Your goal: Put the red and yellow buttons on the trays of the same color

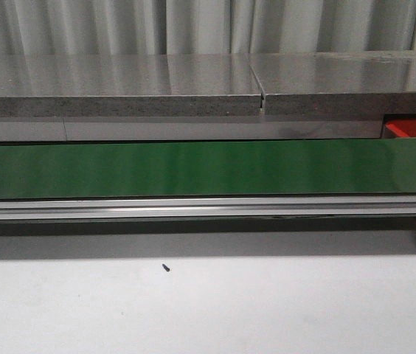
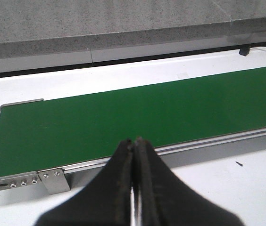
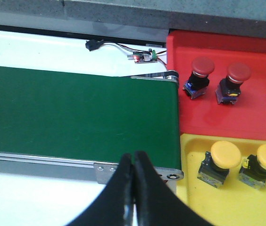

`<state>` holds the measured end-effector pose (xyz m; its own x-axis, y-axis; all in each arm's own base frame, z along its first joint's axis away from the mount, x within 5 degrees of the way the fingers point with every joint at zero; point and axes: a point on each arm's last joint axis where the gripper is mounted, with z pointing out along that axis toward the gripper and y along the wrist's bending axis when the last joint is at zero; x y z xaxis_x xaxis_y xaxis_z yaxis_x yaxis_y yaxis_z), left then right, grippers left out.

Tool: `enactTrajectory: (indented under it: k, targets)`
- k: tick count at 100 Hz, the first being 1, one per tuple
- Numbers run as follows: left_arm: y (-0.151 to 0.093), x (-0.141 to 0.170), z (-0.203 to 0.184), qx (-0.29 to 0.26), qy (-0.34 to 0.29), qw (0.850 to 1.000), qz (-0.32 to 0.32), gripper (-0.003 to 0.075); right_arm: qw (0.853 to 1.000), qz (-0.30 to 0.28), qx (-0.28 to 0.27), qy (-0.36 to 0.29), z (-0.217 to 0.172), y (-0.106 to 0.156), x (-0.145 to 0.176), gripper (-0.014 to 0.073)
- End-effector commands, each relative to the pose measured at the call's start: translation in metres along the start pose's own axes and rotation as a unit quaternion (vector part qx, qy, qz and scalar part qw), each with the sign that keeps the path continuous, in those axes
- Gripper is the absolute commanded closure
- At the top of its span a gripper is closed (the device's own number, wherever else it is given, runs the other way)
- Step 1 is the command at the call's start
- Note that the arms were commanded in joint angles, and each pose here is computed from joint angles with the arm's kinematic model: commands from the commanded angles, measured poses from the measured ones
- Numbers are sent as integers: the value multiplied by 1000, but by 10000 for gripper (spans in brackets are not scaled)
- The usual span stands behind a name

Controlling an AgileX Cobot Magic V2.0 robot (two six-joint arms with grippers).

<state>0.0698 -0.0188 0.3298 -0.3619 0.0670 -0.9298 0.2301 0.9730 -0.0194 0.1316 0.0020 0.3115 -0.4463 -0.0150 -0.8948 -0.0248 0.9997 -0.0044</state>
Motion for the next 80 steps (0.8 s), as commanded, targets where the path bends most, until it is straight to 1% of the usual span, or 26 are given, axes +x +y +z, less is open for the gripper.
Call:
enactTrajectory:
  k: [1, 16, 28, 36, 80]
  targets:
    - [0, -14, -3, 2, -44, 999, -5, 739, 998, -6, 4, -58, -13, 0, -5, 708]
    - [0, -14, -3, 2, -44, 999, -5, 739, 997, 1, 0, -71, -26, 1, 10, 708]
    - [0, -14, -3, 2, -44, 999, -5, 739, 996, 1, 0, -90, -36, 1, 16, 708]
    - [0, -14, -3, 2, -44, 999, -5, 739, 995, 1, 0, -99, -40, 1, 17, 708]
    - [0, -15, -3, 0, -52, 999, -4, 739, 995, 1, 0, -98, -40, 1, 17, 710]
